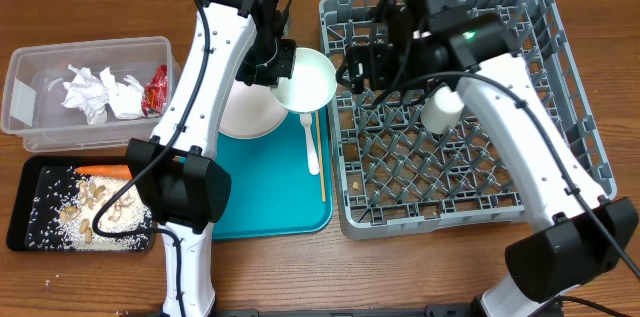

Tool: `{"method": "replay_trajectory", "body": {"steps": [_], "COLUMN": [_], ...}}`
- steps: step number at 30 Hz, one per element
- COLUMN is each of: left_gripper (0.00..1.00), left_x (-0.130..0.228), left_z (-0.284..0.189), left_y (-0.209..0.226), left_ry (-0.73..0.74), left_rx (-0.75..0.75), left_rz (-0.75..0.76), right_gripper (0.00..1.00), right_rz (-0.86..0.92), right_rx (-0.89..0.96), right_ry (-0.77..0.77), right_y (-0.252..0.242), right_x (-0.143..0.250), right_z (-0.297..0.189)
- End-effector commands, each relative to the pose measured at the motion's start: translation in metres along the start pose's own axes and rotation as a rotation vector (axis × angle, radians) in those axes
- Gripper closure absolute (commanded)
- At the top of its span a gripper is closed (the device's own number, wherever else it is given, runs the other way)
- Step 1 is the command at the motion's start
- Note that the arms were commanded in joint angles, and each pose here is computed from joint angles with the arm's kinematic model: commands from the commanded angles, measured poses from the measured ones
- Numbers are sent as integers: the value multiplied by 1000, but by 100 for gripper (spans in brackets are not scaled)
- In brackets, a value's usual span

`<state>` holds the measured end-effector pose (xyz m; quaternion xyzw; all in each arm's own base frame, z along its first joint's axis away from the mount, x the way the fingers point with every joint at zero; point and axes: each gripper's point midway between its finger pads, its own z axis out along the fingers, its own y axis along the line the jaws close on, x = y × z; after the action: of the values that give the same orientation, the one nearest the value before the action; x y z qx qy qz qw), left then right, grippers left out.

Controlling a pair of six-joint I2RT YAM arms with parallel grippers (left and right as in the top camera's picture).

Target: Sort waste into correct bins and load items into the dishwasher

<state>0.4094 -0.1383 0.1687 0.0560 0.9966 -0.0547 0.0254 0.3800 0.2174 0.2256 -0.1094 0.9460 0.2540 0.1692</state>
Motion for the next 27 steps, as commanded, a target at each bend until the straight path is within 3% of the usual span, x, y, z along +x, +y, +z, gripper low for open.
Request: {"method": "replay_trajectory", "body": {"steps": [1, 8, 11, 19, 21, 24, 27], "left_gripper": [96, 96, 96, 96, 96, 96, 96], "left_x": [-2, 0, 1, 0, -1, -1, -1], "left_z": [-15, -27, -31, -47, -48, -48, -48], "left_y": [-4, -8, -15, -23, -23, -23, -23], "left_ry": [-40, -66, -69, -122, -127, -127, -126], "left_rx": [30, 49, 90, 132, 132, 132, 132], "left_rz": [29, 50, 70, 86, 87, 87, 87], "right_gripper": [9, 13, 26, 33, 40, 66, 79], "right_rz": [46, 35, 23, 41, 40, 35, 31], "right_rx": [145, 135, 128, 98, 97, 91, 87], "right_ry": [-47, -84, -98, -92, -97, -113, -124], "right_y": [-8, 1, 4, 2, 2, 4, 5], "right_x": [-7, -14, -19, -17, -18, -22, -25], "right_z": [5, 34, 41, 61, 62, 62, 61]}}
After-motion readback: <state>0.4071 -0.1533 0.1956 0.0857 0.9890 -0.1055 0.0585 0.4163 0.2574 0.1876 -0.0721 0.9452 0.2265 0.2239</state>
